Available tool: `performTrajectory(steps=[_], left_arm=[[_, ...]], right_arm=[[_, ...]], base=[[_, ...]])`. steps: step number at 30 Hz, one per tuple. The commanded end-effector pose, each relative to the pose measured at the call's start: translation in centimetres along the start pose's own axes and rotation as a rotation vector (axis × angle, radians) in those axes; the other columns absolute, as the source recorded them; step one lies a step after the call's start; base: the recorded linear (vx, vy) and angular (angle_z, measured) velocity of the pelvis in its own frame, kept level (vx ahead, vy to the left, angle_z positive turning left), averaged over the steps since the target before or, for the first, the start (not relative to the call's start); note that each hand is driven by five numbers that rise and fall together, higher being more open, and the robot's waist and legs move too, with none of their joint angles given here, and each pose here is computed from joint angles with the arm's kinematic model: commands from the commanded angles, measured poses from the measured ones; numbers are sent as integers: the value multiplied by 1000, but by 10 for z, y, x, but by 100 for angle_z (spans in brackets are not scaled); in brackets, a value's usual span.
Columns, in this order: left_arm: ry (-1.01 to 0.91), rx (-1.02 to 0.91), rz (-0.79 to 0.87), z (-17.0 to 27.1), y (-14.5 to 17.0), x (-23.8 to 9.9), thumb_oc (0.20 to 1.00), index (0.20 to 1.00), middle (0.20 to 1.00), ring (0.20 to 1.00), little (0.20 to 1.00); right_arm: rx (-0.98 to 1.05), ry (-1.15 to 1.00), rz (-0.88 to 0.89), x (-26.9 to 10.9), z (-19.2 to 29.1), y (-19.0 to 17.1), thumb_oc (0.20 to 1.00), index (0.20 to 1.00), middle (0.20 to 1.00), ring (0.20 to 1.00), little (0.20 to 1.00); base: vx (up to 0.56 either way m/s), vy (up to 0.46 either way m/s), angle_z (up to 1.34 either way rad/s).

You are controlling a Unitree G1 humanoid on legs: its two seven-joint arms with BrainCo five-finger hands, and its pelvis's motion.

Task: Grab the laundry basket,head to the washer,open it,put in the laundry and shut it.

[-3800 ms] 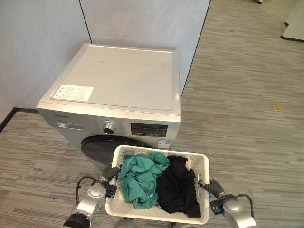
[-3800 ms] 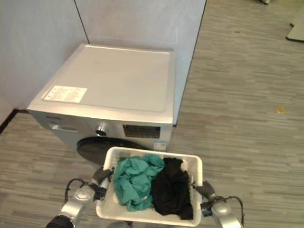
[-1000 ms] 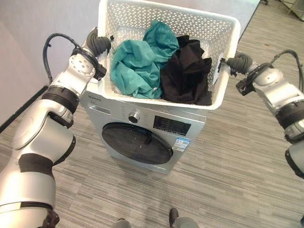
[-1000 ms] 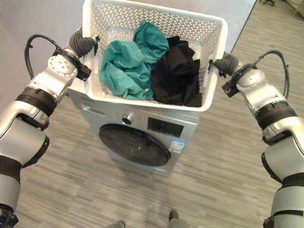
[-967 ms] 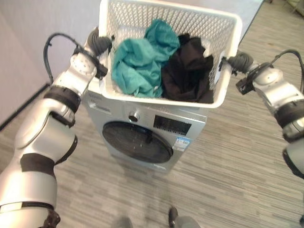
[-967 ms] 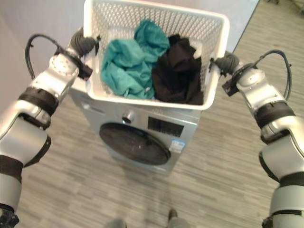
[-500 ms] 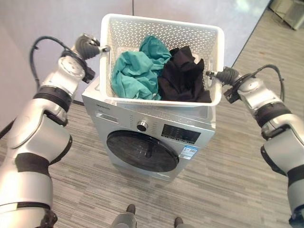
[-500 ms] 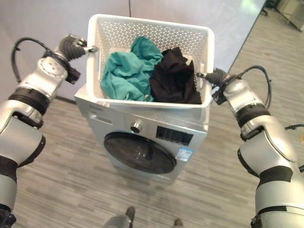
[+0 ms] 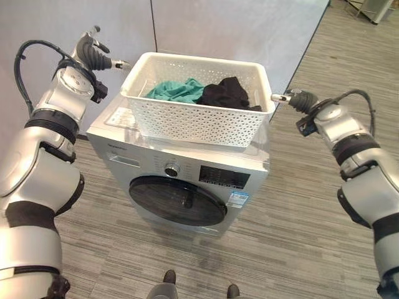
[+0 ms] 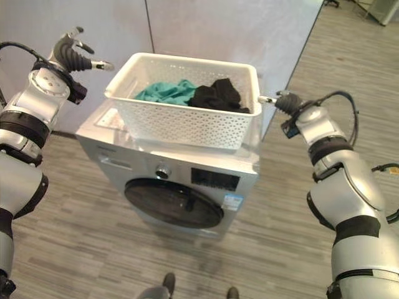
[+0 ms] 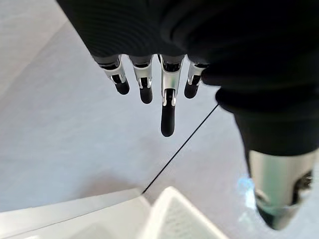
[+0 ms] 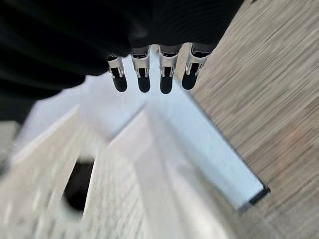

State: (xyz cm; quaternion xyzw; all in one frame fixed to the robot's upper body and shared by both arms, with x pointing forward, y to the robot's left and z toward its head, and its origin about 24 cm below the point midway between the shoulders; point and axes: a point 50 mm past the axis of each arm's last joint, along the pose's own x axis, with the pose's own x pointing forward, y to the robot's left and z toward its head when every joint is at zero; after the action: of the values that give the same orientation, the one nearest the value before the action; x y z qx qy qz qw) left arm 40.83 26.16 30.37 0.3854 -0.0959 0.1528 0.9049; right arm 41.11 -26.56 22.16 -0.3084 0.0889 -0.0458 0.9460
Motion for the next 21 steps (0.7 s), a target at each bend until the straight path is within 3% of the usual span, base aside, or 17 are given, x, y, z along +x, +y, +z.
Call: performTrajectory(steps=[1,6,8,12,13,16,18,20,21], left_arm=[[-59,-88,249,-1,61,-5,1000,1000,1000,1000,1000],[-143,-201,382,-19,95,-27,1000,1000,1000,1000,1000],[-185,-108,477,-42,126,-59,1000,1000,1000,1000,1000],[-107,-34,538,-91,141,-104,1000,1000,1000,1000,1000],[14,11,527,-133,143,-141,1000,1000,1000,1000,1000],[161,28,485,-174,131,-176,1000,1000,1000,1000,1000],[294,17,399,-207,105,-209,1000,1000,1000,1000,1000],[426,-76,312,-236,67,-238,1000,1000,1000,1000,1000],[537,-239,244,-255,24,-266,1000,1000,1000,1000,1000]], right_arm=[[168,-186,-242,-23,24,-75,1000,1000,1000,1000,1000],[283,-268,-323,-47,3,-111,1000,1000,1000,1000,1000],[316,-307,-386,-73,-28,-131,1000,1000,1000,1000,1000],[301,-284,-404,-102,-77,-125,1000,1000,1000,1000,1000],[290,-255,-390,-123,-107,-113,1000,1000,1000,1000,1000],[366,-220,-342,-137,-141,-86,1000,1000,1000,1000,1000],[348,-126,-251,-153,-169,-51,1000,1000,1000,1000,1000],[416,-21,-160,-166,-201,-11,1000,1000,1000,1000,1000],[482,104,-89,-177,-230,26,1000,1000,1000,1000,1000]], base=[[34,-7,-5],[37,-6,-5],[45,-6,-11],[28,-2,-3],[22,-10,-5],[8,-6,-4],[2,-17,1],[-35,-44,4],[-43,-39,2]])
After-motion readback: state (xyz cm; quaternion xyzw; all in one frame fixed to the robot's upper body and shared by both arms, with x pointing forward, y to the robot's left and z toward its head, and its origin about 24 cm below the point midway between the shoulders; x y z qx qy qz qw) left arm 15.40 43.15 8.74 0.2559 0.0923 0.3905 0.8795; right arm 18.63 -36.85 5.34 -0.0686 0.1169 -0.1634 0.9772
